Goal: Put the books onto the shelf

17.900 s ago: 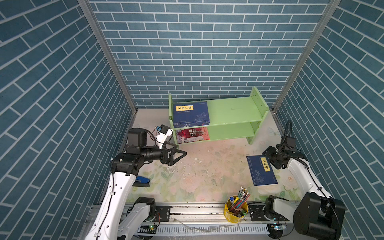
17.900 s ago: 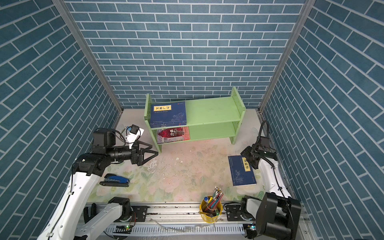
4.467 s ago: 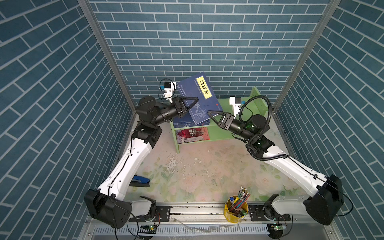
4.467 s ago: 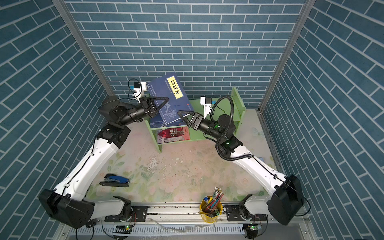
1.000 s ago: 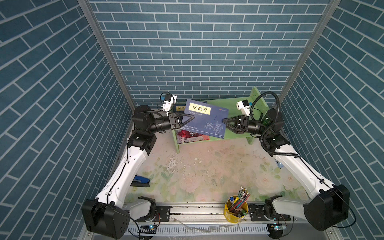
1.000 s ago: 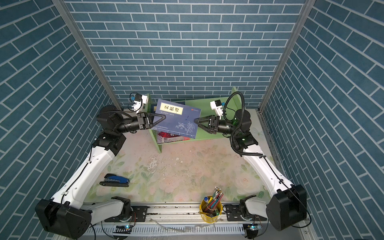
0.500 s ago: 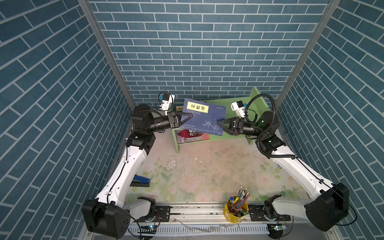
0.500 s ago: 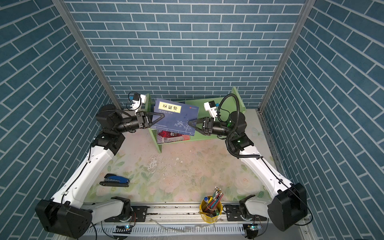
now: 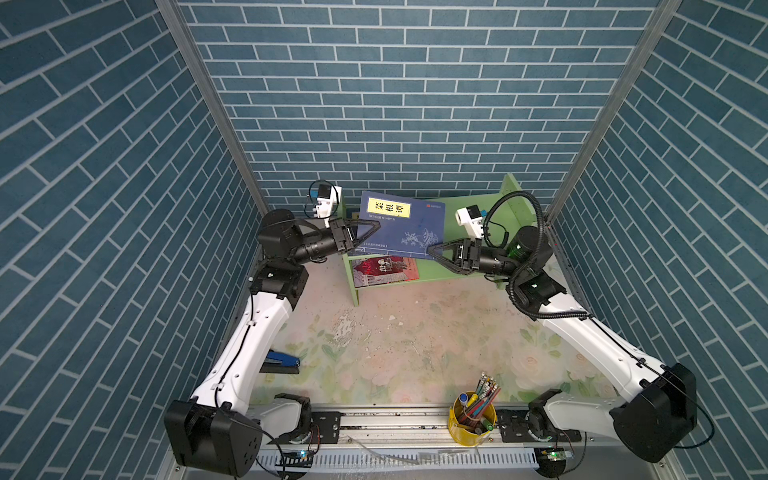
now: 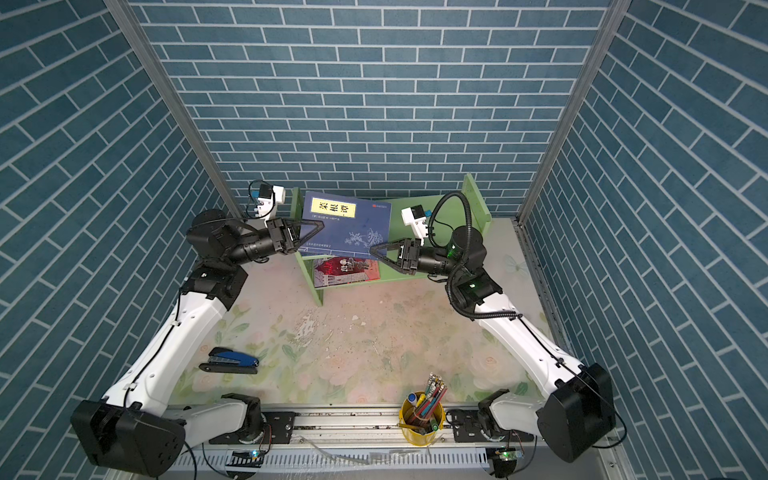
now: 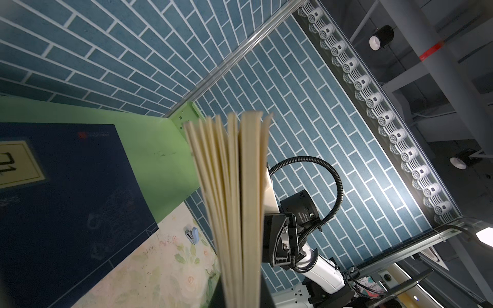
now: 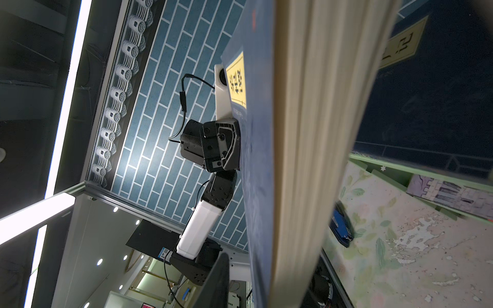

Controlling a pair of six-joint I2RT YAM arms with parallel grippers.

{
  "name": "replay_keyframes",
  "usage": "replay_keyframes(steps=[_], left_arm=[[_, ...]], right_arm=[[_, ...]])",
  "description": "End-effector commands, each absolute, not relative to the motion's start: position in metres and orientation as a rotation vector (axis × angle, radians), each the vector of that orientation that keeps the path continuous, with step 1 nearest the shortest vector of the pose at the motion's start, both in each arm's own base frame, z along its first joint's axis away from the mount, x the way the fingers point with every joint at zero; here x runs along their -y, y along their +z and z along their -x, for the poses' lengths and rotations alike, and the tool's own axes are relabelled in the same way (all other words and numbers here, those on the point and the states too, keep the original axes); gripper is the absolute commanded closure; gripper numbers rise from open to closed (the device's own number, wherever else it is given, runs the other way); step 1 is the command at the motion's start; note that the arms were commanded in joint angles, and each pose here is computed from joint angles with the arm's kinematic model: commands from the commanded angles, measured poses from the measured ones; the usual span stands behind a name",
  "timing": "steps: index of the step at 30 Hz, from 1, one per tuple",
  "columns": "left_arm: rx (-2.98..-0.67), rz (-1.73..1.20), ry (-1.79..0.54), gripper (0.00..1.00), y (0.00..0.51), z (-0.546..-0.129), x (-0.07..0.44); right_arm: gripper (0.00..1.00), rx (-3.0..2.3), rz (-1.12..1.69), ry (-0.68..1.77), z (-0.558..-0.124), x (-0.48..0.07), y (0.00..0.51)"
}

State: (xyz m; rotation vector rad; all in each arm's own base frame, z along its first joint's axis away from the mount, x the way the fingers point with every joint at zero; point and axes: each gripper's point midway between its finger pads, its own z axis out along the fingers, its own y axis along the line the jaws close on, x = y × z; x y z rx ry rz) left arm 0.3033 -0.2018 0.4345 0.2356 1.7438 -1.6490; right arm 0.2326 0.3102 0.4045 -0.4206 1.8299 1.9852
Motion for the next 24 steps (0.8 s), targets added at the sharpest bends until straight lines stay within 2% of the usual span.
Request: replay_keyframes(steps=[1, 7, 12, 13, 15, 18, 19, 20, 24], left_arm=[[-1.678, -0.252, -1.633, 1.0, 0.446, -0.298, 0.197], [-1.692, -0.245, -1.637, 1.0, 0.439, -0.295, 0.197], [-1.697, -0.242, -1.631, 0.99, 0.437, -0.295, 0.197], [-1.696, -0.246, -1.627, 0.91, 0.438, -0.294, 0.197], [-1.689, -0.271, -1.598, 0.57, 0.44, -0.293, 0.196], [-1.708, -0.307, -1.515, 0.35, 0.44, -0.291, 0.191], [-1.725, -0.302, -1.491, 0.23, 0.439, -0.292, 0.188], [-1.744, -0.288, -1.463, 0.17, 0.438, -0.293, 0.184], [-1.777, -0.228, -1.324, 0.08, 0.44, -0.301, 0.162]], right_arm=[[0.74, -1.764, 0.451, 1.977, -0.231, -0.311, 0.412], [0.84, -1.759, 0.455, 1.977, -0.235, -0.314, 0.414], [0.98, -1.763, 0.463, 1.982, -0.241, -0.318, 0.416], [1.0, -1.762, 0.471, 1.986, -0.241, -0.32, 0.418], [1.0, -1.758, 0.491, 1.99, -0.241, -0.321, 0.422], [1.0, -1.771, 0.508, 1.976, -0.242, -0.319, 0.428], [1.0, -1.791, 0.503, 1.956, -0.245, -0.317, 0.427], [1.0, -1.816, 0.49, 1.935, -0.249, -0.315, 0.424], [1.0, -1.825, 0.458, 1.915, -0.261, -0.303, 0.428]])
